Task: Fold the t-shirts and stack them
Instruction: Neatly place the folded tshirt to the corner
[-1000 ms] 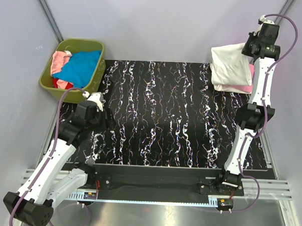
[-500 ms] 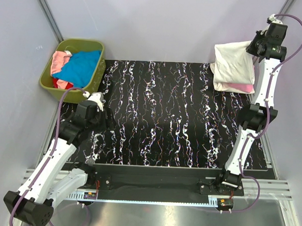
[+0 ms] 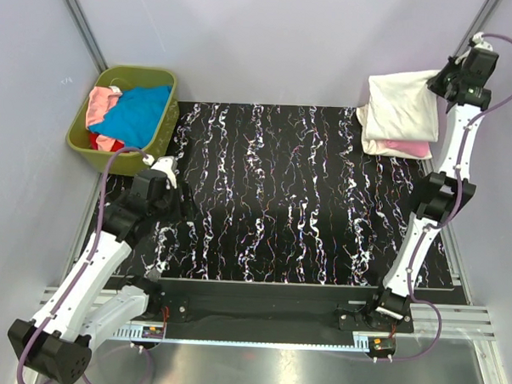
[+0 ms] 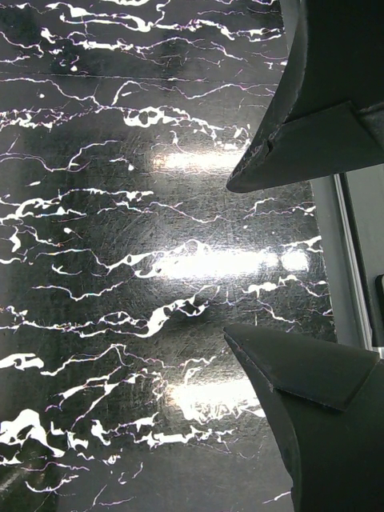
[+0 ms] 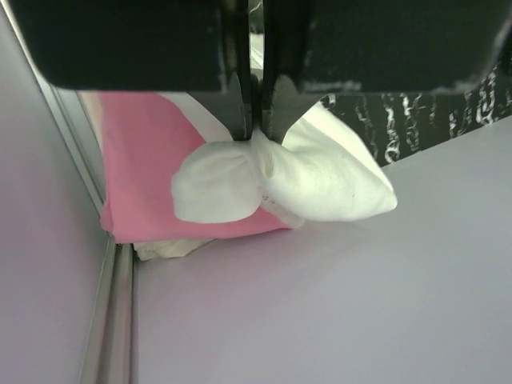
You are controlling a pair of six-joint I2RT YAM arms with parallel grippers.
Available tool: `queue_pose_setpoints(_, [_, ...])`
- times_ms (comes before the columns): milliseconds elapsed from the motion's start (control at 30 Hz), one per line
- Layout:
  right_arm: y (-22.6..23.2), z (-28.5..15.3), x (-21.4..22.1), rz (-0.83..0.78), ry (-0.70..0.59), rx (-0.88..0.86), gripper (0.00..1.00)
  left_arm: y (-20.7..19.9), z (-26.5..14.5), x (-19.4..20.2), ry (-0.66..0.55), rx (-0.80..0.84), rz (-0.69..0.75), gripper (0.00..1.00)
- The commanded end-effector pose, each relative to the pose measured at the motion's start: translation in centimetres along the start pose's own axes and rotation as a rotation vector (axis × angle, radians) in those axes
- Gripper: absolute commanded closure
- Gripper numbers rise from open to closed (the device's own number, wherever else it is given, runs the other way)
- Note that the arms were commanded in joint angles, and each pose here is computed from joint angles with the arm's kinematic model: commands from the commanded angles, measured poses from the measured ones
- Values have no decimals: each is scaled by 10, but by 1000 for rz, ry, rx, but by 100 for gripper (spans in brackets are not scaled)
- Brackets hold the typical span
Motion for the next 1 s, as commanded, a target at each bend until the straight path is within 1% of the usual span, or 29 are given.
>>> queue_pose_setpoints(0, [-24,45,23,45,-10,-20,100,0,5,-8,-33,1,-9,27])
queue_pose_setpoints(33, [-30,53,30,58,-1,-11,100,-1,5,-7,-28,0,-7,28])
queue_pose_setpoints(67, [-43,69,52,75,38,7,100,0,6,-7,-26,-2,-9,28])
queue_pose_setpoints(167, [-74,93,76,118,50,62,98,1,7,-6,-22,-10,-10,28])
queue_pose_setpoints(200, [-77,97,83,120,57,65,97,1,7,-6,-22,-10,-12,28])
queue_pose_setpoints(267, [-98,106,91,150,48,115,95,1,7,-6,-21,-13,-12,28])
queue_pose_setpoints(367, [-122,114,94,183,6,179,65,2,8,-5,-15,-18,-13,28])
queue_pose_setpoints(400, [-126,115,93,183,-5,199,47,2,8,-5,-14,-20,-15,28])
queue_pose_setpoints(433, [-130,116,93,181,-15,215,24,2,8,-5,-13,-22,-15,28])
queue_pose_setpoints(467, [-135,115,92,182,-17,223,15,2,8,-5,-13,-24,-15,28])
queue_pose_setpoints(533, [-136,112,89,180,-19,228,3,2,9,-5,-12,-24,-15,28])
queue_pose_setpoints(567, [-131,106,78,176,-36,222,0,2,8,-5,-13,-22,-15,28])
queue_pose_setpoints(633, [-127,99,69,166,-49,225,0,2,8,-5,-14,-22,-15,27])
queue_pose_setpoints(667, [-120,88,51,163,-81,223,0,2,8,-6,-18,-22,-15,28])
queue_pose_setpoints(733, [-115,77,38,169,-102,235,0,2,6,-6,-26,-21,-15,28])
queue_pose_setpoints(767, [-105,63,18,166,-135,226,0,2,5,-7,-32,-21,-15,28])
queue_pose_setpoints(833, [-99,49,7,180,-148,240,0,2,4,-8,-39,-19,-15,28])
queue_pose_setpoints(867, [-90,32,-13,182,-188,238,0,2,2,-9,-46,-16,-16,28])
queue_pose_setpoints(933, [-89,17,-25,188,-225,273,0,2,0,-10,-56,-15,-16,28])
queue_pose_setpoints(967, [-79,1,-41,181,-257,264,0,2,-1,-10,-63,-13,-16,28])
Point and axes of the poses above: each gripper's point midway between its finger pads, its own z axis out along the fingers, its own y axis along the line the jaws close on, x = y × z, the point moved 3 cm from there along -z, back along the fingers, and after that the axes turned 5 degrees about z, right-handed, at the moved point
